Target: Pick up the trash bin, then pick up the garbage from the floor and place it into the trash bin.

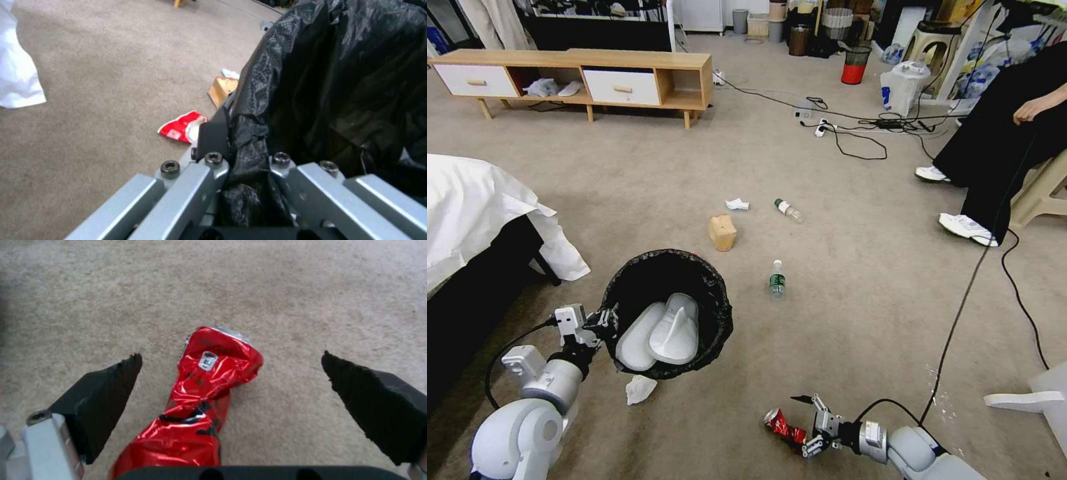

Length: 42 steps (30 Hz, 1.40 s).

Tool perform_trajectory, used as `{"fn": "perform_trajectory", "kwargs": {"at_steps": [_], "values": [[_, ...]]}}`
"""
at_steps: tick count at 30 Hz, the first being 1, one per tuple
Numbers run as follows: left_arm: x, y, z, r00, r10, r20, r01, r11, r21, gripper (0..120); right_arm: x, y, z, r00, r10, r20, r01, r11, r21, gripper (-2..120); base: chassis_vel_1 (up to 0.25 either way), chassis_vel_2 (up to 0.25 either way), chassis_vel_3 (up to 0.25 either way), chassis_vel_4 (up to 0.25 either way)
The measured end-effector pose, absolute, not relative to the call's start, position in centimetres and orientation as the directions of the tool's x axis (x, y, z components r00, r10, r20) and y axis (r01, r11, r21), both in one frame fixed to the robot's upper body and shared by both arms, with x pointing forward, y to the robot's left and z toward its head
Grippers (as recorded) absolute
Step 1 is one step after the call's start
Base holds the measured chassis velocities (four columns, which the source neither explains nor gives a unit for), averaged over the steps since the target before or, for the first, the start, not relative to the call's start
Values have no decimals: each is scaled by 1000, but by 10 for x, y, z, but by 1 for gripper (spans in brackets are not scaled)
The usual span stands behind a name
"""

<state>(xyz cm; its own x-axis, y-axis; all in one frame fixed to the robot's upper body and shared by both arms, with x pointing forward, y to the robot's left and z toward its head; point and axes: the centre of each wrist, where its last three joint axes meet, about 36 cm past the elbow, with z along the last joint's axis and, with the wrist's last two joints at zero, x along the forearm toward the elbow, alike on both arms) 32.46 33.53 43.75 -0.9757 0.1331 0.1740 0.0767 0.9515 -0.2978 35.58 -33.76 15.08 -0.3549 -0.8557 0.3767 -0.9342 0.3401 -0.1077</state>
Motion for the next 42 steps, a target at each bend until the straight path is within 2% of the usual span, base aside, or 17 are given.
{"fn": "perform_trajectory", "kwargs": {"at_steps": [17,42], "values": [[326,340,439,-976,137,167,84,953,-290,4,353,-309,127,-349,-867,354,-935,347,-72,100,0,0,0,0],[325,337,439,-978,137,160,86,952,-292,4,341,-331,114,-370,-843,390,-923,382,-49,100,0,0,0,0]]}}
